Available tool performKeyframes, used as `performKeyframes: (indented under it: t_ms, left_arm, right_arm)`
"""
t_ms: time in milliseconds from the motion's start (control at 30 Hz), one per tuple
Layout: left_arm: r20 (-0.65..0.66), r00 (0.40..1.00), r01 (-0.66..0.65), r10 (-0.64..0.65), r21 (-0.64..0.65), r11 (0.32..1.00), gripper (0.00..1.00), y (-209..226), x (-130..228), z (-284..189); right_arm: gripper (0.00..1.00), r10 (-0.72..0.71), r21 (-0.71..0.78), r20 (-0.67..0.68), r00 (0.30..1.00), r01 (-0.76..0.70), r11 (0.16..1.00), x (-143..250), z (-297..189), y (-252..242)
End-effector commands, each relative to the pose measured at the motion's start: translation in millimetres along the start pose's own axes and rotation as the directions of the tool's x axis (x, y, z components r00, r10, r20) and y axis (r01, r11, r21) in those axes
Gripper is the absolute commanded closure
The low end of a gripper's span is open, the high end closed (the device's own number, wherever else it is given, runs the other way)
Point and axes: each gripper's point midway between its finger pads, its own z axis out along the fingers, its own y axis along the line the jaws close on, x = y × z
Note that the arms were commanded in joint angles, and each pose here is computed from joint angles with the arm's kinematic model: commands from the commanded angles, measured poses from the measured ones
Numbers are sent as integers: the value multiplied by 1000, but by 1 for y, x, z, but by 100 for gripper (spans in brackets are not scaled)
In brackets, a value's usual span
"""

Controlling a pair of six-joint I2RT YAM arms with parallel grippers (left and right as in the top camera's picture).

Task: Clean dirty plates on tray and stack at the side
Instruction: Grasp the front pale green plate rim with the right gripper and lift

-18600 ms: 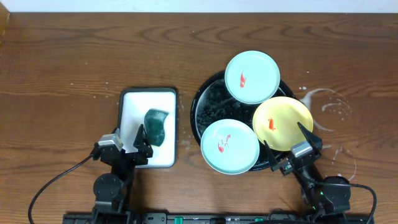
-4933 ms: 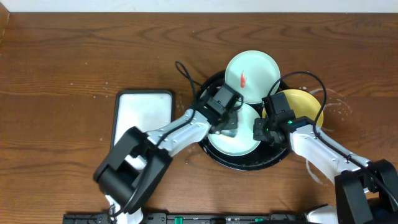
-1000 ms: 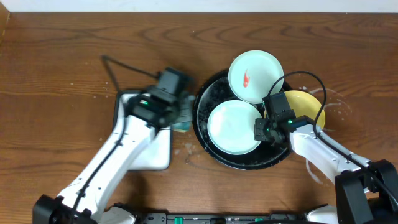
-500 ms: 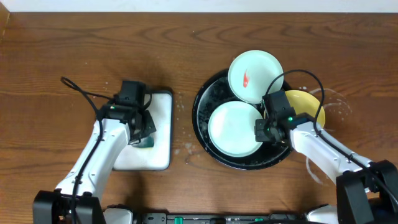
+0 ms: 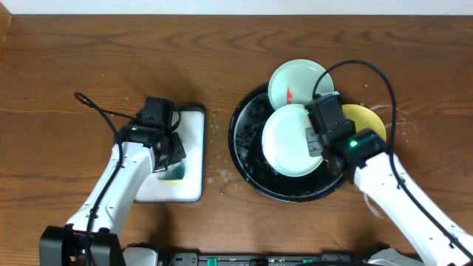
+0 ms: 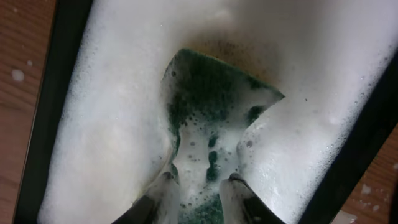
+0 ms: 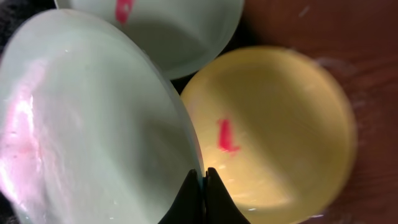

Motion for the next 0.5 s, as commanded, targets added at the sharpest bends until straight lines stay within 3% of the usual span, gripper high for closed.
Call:
performKeyframes:
  t_ms: [0,233,467]
  left_arm:
    - [-5,1000,-1,1,-5,1000,69,3,2,0]
    - [-5,1000,-1,1,-6,1000,67,3,2,0]
    - [-15,1000,-2,2,-10,1000,50,4,4,0]
  right_arm:
    - [99,-97,177,112,989,77,981,-22,-24,-18]
    - [99,-265,333,174,948,197,922,-31,-49,-11]
    - [99,-445,474,221,868,303,827,-39,-80,7]
